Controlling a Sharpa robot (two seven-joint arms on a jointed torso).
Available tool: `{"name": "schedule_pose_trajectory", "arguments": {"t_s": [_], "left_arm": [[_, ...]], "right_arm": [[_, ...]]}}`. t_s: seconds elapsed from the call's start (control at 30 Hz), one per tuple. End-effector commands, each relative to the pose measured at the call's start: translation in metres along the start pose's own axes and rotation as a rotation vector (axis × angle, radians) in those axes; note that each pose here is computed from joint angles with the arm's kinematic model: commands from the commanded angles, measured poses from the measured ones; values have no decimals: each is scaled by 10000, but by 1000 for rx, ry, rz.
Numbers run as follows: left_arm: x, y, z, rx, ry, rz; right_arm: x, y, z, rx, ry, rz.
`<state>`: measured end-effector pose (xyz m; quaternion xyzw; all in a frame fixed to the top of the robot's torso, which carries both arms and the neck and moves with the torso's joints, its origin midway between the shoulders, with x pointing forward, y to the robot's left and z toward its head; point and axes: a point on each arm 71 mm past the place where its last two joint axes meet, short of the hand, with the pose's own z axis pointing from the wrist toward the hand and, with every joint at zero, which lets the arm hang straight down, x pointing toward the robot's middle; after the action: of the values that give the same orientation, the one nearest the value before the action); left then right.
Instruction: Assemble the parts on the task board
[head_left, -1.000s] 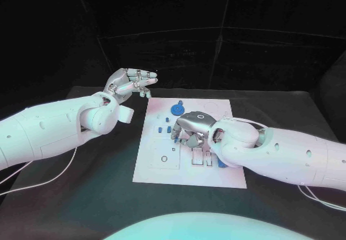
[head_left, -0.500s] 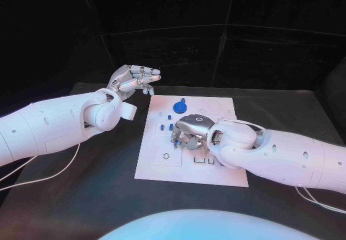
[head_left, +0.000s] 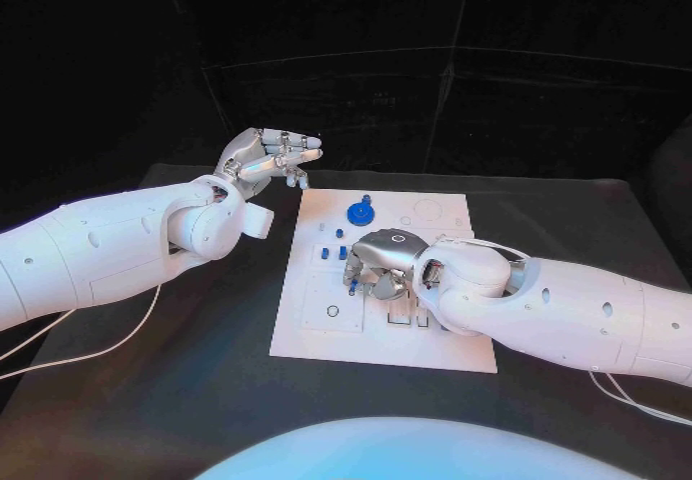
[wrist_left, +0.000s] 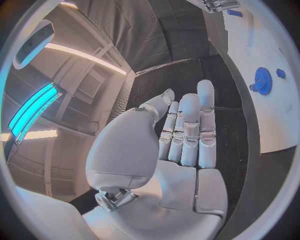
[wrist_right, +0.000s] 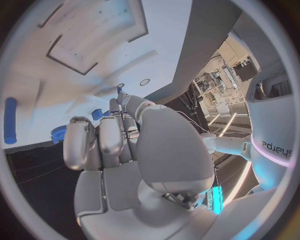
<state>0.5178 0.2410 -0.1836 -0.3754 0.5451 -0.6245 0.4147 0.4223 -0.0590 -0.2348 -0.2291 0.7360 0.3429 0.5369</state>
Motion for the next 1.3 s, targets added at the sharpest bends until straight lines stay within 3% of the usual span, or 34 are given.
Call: {"name": "schedule_pose_trajectory", "arguments": {"t_s": [0.03, 1.3], "left_arm": [[11, -15, 5, 7, 9, -10], [-6, -12, 2, 2, 7, -9]], "right_arm": [[7, 2, 6, 0, 14, -17], [62, 31, 21, -2, 47, -21]]}}
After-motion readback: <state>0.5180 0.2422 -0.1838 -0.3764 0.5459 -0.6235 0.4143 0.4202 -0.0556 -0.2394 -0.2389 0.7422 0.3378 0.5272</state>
